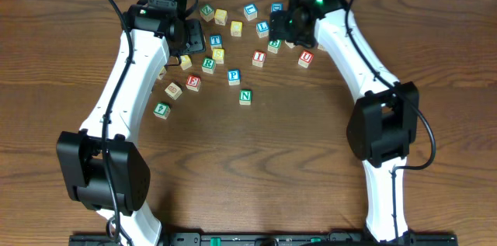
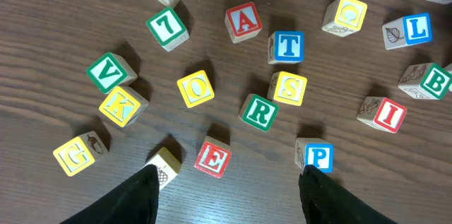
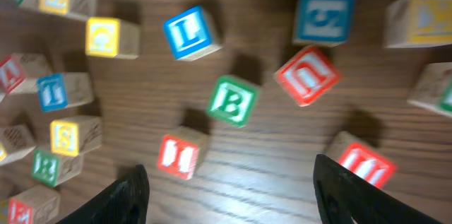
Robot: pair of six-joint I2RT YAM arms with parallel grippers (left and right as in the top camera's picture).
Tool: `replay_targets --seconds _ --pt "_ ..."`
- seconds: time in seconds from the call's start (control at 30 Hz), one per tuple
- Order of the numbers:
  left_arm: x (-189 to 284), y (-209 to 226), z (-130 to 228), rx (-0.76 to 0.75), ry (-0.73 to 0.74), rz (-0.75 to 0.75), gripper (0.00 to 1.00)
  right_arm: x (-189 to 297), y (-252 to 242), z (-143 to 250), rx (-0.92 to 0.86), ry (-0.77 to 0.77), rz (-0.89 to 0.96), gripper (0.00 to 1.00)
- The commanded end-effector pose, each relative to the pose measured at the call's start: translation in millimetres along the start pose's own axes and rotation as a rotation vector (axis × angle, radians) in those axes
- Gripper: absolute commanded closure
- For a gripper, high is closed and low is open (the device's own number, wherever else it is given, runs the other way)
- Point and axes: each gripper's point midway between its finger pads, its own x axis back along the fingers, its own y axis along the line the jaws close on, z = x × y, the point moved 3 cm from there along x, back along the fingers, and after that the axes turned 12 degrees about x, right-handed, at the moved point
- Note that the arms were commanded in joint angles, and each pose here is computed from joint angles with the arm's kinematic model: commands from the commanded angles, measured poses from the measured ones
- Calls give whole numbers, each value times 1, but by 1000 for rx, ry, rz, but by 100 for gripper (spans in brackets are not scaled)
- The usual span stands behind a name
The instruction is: Spell out NEURIPS
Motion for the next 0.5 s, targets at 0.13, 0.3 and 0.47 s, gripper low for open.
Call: replay_targets --seconds 0.13,0.3,0.47 --pt "-5 5 5 31 29 -27 37 2 9 0 26 2 -11 30" --pt "-13 11 17 9 83 -61 37 2 8 3 25 16 -8 29" --pt "-41 19 33 -67 158 -99 37 2 7 6 22 27 -4 27"
